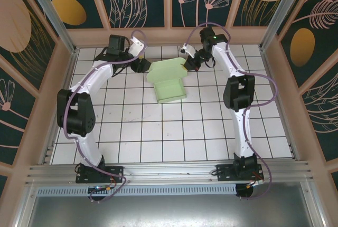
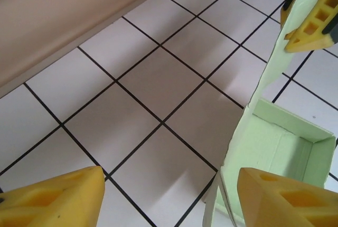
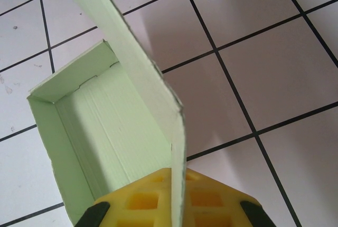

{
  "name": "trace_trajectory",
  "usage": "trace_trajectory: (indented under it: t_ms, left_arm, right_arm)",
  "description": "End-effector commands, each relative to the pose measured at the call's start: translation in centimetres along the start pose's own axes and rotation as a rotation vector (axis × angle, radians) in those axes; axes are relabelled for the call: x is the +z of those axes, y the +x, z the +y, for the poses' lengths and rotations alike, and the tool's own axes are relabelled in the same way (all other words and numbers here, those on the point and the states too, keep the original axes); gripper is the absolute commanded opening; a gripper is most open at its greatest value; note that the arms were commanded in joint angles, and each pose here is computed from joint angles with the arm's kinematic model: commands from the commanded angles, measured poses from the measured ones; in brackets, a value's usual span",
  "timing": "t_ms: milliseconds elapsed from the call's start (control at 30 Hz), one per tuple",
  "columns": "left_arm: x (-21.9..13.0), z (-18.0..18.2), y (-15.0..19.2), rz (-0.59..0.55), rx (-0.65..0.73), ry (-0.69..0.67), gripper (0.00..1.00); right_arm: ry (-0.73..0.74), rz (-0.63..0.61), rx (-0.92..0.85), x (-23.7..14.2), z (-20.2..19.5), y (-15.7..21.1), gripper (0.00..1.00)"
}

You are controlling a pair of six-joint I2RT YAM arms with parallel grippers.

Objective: Fold the paper box

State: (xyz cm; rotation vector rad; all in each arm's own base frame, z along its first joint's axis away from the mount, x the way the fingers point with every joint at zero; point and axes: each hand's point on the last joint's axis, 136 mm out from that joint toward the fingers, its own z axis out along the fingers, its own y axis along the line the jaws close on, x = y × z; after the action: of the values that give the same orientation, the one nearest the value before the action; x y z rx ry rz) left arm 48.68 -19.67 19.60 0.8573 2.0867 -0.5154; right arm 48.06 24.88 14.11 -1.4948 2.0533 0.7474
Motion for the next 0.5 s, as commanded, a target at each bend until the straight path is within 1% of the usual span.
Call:
trace_trajectory:
  t_ms: [0,133,200,267,400,433,467]
  left_arm:
    - [0.6,-1.0,1.8,0.079,-0.003,0.089,0.64]
    - [0.9,-1.4,2.9,0.130,-0.019,0.120,0.55]
    - [1.1,-1.4,3.4,0.150,-0.022,0.126,0.53]
    - [1.4,-1.4,3.7,0.162,-0.032,0.128,0.50]
    - [1.8,-1.5,3.9,0.178,-0.054,0.154,0.35]
    - [1.9,-1.6,4.0,0.183,-0.057,0.158,0.33]
    - [2.0,-1.6,4.1,0.189,-0.059,0.159,0.32]
  right_arm:
    - [0.029,0.003,-0.031,-1.7,0.9,-1.2,0.00]
    - [0.032,0.003,-0.030,-1.8,1.0,-1.3,0.00]
    - [0.033,0.001,-0.030,-1.8,0.9,-1.3,0.00]
    - [0.032,-0.001,-0.032,-1.8,1.0,-1.4,0.00]
    - [0.030,-0.002,-0.030,-1.8,1.1,-1.5,0.00]
    - [0.031,-0.003,-0.032,-1.8,1.1,-1.6,0.00]
    - [0.032,-0.003,-0.032,-1.8,1.1,-1.6,0.00]
